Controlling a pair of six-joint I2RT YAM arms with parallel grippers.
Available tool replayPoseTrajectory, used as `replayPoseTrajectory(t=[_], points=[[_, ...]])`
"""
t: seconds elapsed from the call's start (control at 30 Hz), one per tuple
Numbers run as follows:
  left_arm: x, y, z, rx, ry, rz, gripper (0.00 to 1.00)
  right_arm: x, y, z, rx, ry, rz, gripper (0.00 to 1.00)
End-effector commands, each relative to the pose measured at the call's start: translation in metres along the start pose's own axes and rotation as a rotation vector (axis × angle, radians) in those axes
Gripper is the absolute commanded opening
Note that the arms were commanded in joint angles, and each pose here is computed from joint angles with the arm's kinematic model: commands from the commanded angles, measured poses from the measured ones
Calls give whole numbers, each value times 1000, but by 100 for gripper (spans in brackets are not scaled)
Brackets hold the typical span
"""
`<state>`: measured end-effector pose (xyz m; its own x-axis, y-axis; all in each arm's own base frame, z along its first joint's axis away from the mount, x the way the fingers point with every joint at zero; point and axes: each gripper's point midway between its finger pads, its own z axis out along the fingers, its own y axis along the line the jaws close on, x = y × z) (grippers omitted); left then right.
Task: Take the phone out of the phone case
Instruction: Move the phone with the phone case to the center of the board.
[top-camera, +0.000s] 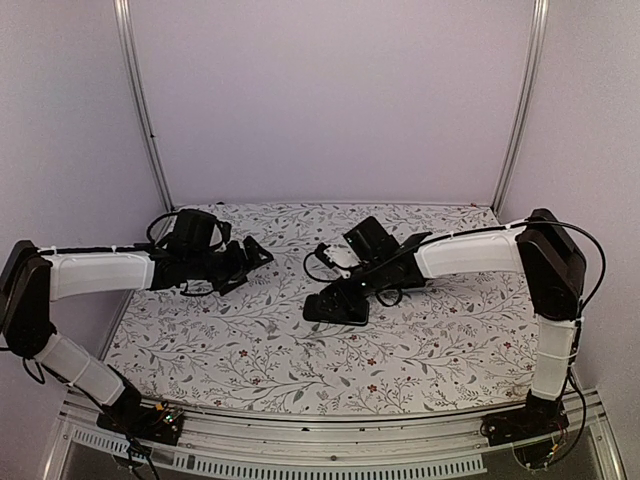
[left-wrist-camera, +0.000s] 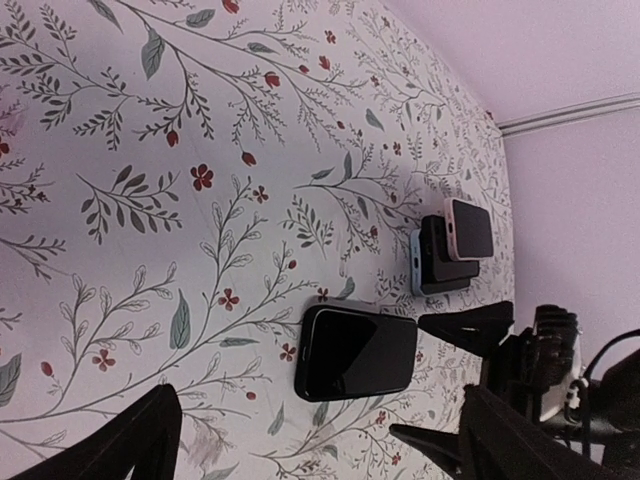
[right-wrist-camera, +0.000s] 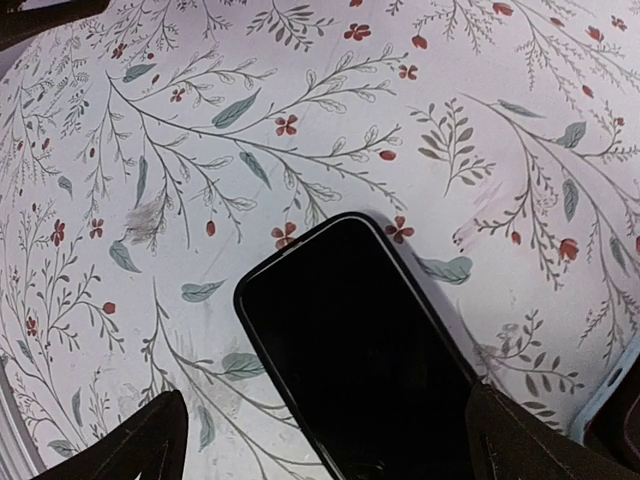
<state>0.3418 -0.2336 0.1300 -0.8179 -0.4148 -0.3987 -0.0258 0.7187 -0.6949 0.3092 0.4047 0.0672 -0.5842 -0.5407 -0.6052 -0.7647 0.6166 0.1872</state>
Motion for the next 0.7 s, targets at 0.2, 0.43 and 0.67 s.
replayPoseTrajectory(t=[0.2, 0.43, 0.67], points=[[-6, -14, -7, 60, -14, -8, 98, -22, -37, 7, -102, -15, -154, 99], [-5, -14, -10, 68, -15, -16, 98, -7, -35, 20, -173, 41, -110, 99], [-3, -17, -10, 82, -8, -17, 98, 29, -28, 26, -223, 130, -43, 99]])
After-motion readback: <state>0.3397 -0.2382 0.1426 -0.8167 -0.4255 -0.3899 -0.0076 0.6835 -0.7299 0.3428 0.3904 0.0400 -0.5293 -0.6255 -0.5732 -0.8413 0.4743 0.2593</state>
